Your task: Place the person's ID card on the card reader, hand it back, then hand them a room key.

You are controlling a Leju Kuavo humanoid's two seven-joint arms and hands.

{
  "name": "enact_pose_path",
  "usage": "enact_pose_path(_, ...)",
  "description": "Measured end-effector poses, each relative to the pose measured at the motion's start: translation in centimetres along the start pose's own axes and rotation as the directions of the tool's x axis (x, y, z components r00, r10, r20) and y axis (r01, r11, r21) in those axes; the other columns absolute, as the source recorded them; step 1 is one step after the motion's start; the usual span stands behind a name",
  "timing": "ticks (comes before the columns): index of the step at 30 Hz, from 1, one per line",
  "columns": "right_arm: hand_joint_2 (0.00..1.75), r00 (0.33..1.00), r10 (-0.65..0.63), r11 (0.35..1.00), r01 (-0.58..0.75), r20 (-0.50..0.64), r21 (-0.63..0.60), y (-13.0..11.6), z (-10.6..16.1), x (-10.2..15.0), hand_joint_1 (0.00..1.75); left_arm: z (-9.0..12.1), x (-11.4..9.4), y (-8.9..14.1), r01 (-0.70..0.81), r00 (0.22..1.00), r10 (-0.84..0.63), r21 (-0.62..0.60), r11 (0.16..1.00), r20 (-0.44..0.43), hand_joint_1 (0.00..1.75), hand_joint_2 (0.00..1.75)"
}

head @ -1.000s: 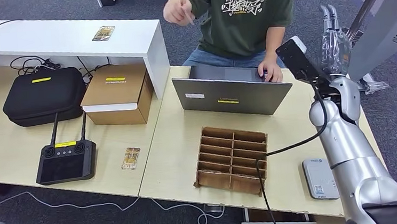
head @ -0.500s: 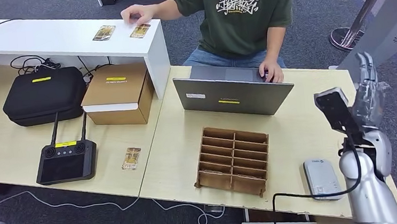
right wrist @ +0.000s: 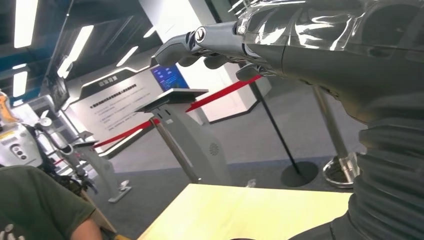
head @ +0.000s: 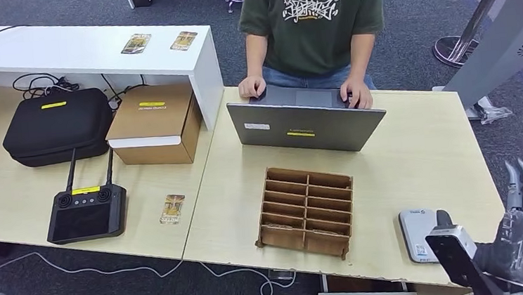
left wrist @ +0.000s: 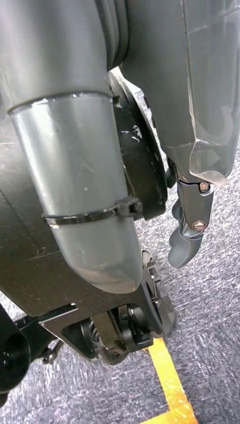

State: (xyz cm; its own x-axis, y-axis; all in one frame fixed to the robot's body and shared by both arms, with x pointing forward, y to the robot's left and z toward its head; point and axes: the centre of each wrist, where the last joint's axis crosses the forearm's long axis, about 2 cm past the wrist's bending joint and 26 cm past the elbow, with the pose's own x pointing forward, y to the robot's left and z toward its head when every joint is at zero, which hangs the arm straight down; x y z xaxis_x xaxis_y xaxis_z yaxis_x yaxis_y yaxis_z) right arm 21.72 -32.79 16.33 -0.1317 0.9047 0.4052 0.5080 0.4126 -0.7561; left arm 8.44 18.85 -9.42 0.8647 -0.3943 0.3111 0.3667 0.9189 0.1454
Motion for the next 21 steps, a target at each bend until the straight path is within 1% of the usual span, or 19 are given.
enact_pose_path(5, 1.75, 0.999, 0.034, 0.999, -0.033, -0.017, 0.034, 0.0, 2.5, 2.2, 0.00, 0.1, -0.2, -0.1, -0.030, 1.000, 0.030, 0.005, 1.000, 0.000, 0.00, 0.00)
enact_pose_path(9, 1.75, 0.999, 0.034, 0.997, -0.032, -0.027, 0.076, 0.3, 4.3, 4.3, 0.00, 0.1, -0.2, -0.3, -0.041, 0.999, 0.041, 0.007, 0.999, 0.003, 0.00, 0.00)
enact_pose_path(14, 1.75, 0.999, -0.025, 0.988, 0.031, -0.039, 0.154, 0.9, 6.2, 6.9, 0.00, 0.2, -0.3, -0.6, -0.043, 0.999, 0.043, 0.008, 0.999, 0.008, 0.00, 0.00)
enact_pose_path(17, 1.75, 0.997, -0.068, 0.973, 0.074, -0.033, 0.218, 1.4, 6.7, 8.2, 0.00, 0.2, -0.2, -0.7, -0.042, 0.999, 0.042, 0.010, 0.999, 0.013, 0.00, 0.00)
enact_pose_path(21, 1.75, 0.995, -0.102, 0.953, 0.098, -0.002, 0.286, 2.3, 7.0, 9.6, 0.00, 0.3, -0.2, -0.9, -0.052, 0.998, 0.051, 0.014, 0.999, 0.024, 0.00, 0.00)
